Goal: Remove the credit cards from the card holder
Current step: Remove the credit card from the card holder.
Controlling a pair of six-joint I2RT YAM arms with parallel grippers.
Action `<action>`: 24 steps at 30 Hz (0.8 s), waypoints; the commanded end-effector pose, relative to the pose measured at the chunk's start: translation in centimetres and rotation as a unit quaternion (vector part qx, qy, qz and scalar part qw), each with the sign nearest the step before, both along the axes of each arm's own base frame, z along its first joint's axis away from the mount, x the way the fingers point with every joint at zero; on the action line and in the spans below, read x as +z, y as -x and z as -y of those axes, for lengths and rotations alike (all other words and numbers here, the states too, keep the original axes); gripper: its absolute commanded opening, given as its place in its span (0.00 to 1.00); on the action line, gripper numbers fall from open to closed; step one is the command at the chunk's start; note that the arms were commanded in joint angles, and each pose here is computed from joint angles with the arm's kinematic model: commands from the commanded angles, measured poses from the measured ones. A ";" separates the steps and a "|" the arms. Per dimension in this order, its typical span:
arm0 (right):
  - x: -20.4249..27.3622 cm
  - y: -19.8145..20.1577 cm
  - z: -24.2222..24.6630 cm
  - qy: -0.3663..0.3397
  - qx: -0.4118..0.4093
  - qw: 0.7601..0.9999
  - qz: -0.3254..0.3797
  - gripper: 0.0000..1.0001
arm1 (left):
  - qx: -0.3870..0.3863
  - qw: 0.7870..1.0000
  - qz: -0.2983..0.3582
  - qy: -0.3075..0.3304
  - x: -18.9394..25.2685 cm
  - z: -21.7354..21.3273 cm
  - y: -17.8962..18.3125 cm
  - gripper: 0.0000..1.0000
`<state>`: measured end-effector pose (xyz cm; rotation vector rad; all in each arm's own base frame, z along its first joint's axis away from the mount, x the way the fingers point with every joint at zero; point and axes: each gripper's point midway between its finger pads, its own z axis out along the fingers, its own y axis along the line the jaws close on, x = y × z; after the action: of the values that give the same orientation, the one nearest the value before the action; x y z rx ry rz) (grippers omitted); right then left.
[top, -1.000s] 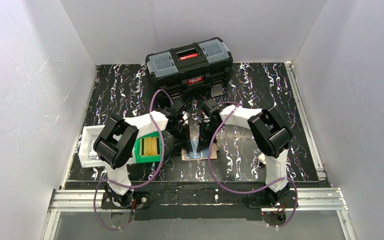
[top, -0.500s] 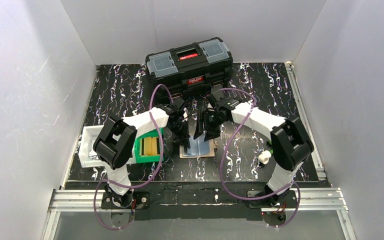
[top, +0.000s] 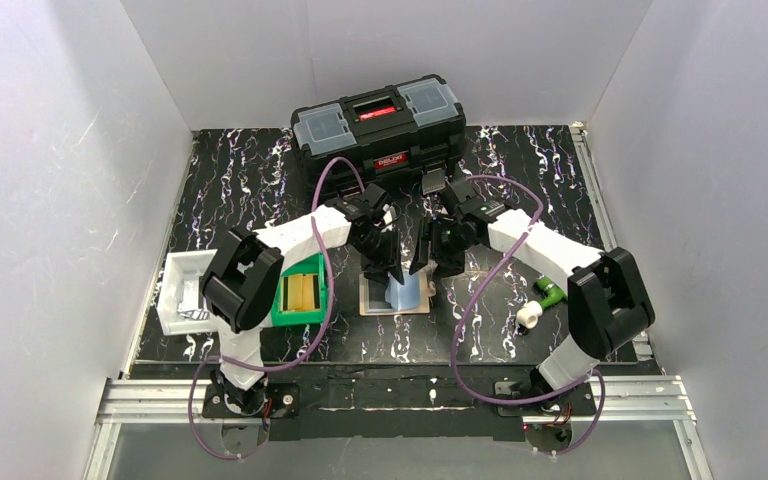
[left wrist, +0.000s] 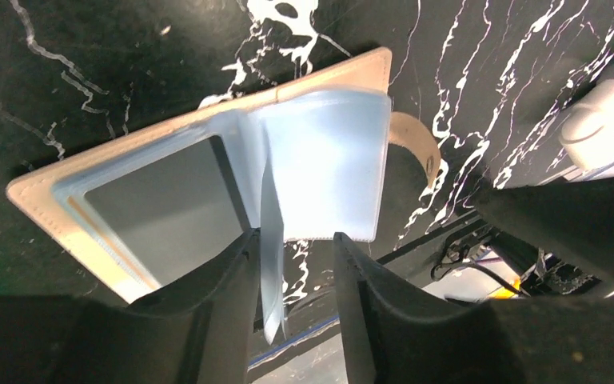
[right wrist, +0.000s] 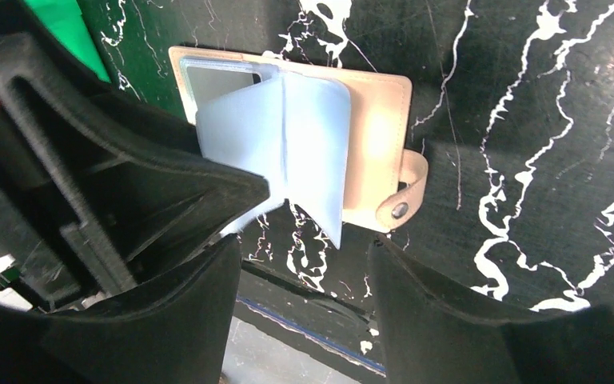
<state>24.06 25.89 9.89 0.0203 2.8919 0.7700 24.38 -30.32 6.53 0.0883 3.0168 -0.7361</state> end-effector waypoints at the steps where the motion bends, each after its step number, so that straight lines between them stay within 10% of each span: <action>1: 1.2 0.1 1.2 0.008 -0.005 1.000 0.025 0.67 | -0.012 1.000 -0.009 0.018 0.6 1.5 0.1 0.38; 24: 1.4 0.9 3.3 0.027 -0.033 0.998 0.035 0.68 | -0.020 0.998 -0.045 0.032 -2.3 4.8 0.1 0.58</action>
<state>23.29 22.71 10.92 0.0811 2.8427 0.6581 24.84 -34.79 5.43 0.1307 3.0343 -0.8693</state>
